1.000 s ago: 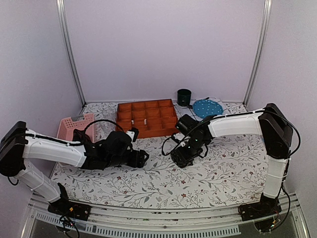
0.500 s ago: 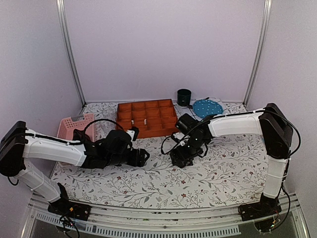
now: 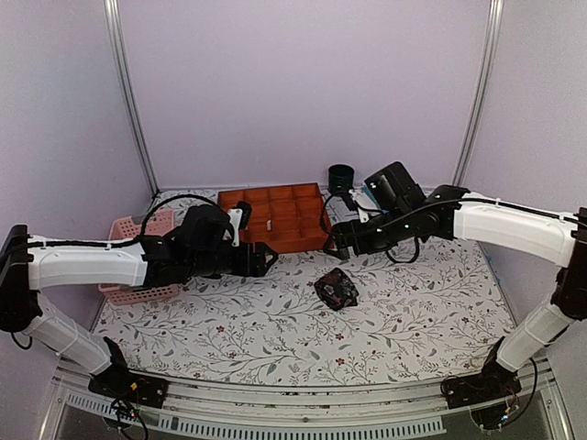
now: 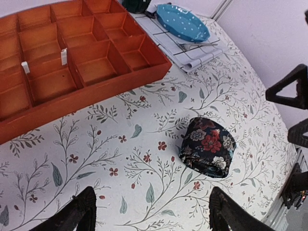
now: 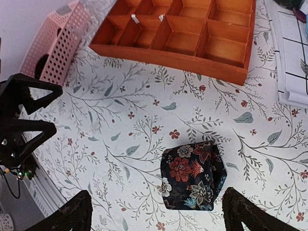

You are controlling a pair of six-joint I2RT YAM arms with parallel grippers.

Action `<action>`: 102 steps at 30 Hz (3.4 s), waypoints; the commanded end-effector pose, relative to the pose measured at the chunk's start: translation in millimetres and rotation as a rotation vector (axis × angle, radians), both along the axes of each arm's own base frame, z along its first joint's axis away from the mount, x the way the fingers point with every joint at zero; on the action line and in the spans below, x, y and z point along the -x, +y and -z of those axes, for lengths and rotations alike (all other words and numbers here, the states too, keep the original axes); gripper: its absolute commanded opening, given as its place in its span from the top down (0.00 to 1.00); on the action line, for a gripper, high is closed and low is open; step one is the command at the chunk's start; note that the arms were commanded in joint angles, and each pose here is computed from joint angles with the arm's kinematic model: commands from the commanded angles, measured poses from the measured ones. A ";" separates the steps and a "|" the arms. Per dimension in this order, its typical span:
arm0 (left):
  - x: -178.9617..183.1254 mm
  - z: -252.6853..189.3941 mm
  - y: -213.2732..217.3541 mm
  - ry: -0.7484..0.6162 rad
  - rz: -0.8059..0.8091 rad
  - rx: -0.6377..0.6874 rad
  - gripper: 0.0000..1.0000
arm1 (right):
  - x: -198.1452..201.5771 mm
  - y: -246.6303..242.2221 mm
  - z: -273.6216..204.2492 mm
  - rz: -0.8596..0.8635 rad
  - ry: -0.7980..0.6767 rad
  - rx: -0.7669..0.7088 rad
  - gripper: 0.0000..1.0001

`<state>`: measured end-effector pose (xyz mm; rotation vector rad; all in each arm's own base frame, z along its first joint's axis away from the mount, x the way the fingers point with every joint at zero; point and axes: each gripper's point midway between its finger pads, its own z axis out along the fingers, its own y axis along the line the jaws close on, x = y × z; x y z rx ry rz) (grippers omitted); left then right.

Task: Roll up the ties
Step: Adjust the tie at the center of the board, then pick up the tie from the center of the board.

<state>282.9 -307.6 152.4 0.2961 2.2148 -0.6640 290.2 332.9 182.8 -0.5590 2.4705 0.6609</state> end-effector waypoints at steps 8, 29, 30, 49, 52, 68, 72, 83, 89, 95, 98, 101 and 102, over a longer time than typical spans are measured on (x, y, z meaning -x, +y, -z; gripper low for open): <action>-20.7 -54.4 26.6 -0.056 -0.041 0.057 0.22 | 87.8 5.3 36.4 0.004 0.018 -0.166 0.55; -6.8 -20.5 27.7 0.040 -0.014 0.096 0.25 | 92.2 -11.7 184.4 0.252 0.204 -0.029 0.92; -6.7 -19.3 27.4 0.043 -0.014 0.096 0.25 | 89.9 -15.9 187.9 0.268 0.203 -0.017 0.93; -5.9 9.4 -1.9 0.119 0.093 0.103 0.24 | 36.7 -73.3 186.9 0.404 0.189 -0.058 0.92; -7.2 14.7 -9.3 0.136 0.114 0.104 0.24 | 29.5 -77.6 188.4 0.407 0.191 -0.067 0.93; -16.7 56.4 -66.0 0.370 0.175 0.249 0.00 | 25.2 -108.2 123.6 0.466 0.153 -0.147 0.74; -17.0 60.0 -84.6 0.435 0.210 0.324 0.00 | 27.9 -82.3 77.1 0.355 0.147 -0.293 0.69; -28.2 82.4 -107.8 0.536 0.223 0.354 0.01 | 16.0 -24.1 65.9 0.185 0.245 -0.424 0.83; -28.1 94.3 -109.4 0.566 0.226 0.337 0.02 | 10.2 -15.5 91.4 0.183 0.292 -0.401 0.85; -24.3 105.8 -114.5 0.607 0.258 0.319 0.05 | 12.9 -23.7 122.4 0.215 0.328 -0.346 0.87; -21.9 109.3 -117.5 0.623 0.276 0.313 0.05 | 14.9 -28.1 132.0 0.229 0.340 -0.335 0.88; -19.2 112.1 -121.5 0.644 0.301 0.311 0.07 | 16.1 -31.5 137.2 0.242 0.346 -0.330 0.88; -17.9 112.8 -123.3 0.649 0.310 0.310 0.07 | 16.9 -31.8 138.1 0.241 0.347 -0.329 0.88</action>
